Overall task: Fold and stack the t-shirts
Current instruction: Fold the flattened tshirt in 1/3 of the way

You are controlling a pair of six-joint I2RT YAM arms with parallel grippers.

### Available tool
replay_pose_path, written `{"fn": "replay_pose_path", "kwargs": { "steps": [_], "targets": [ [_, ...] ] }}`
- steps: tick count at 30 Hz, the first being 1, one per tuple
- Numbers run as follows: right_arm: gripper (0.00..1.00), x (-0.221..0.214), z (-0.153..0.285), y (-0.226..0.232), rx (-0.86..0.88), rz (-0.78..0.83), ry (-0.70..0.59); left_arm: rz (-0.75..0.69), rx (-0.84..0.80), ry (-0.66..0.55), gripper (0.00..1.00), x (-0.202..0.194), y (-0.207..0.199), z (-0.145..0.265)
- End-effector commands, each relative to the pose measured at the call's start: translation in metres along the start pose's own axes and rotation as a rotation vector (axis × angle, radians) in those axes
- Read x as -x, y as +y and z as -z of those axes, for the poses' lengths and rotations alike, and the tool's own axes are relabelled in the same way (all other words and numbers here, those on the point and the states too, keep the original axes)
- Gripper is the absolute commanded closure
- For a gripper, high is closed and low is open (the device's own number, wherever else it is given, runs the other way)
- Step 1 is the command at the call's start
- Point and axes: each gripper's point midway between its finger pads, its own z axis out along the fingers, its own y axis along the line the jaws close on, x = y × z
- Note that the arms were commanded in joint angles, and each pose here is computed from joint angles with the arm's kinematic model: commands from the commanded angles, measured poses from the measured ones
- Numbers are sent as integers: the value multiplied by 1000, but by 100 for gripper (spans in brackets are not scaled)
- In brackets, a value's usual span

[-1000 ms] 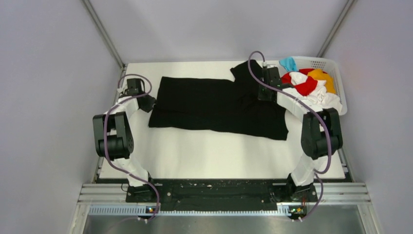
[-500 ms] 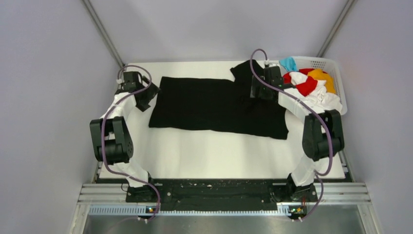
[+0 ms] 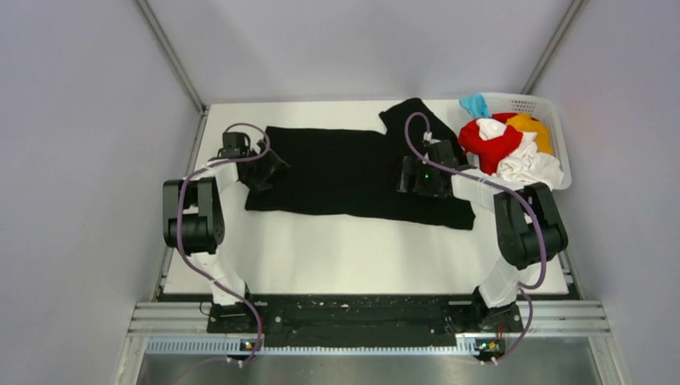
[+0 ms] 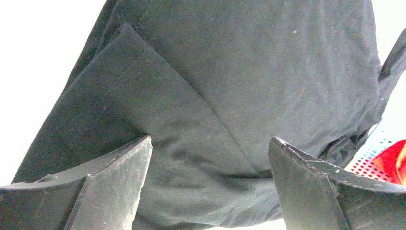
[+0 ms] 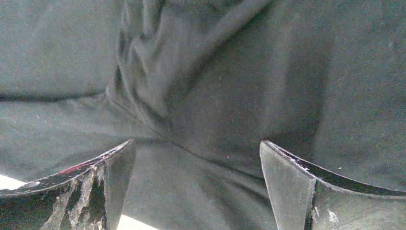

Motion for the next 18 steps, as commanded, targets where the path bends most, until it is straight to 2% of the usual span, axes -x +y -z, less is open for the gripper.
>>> {"fn": "replay_pose_path", "kwargs": {
  "steps": [1,9,13,18],
  "targets": [
    [1,-42,4,-4,8,-41,63,16,76,58,1,-37,39,2],
    [1,-121,49,-9,5,-55,139,43,186,82,1,-100,96,48],
    [1,-143,75,-18,3,-74,134,54,333,23,1,-122,136,81],
    [1,-157,98,-16,47,-94,110,71,366,-3,1,-145,155,105]
  ]
}}
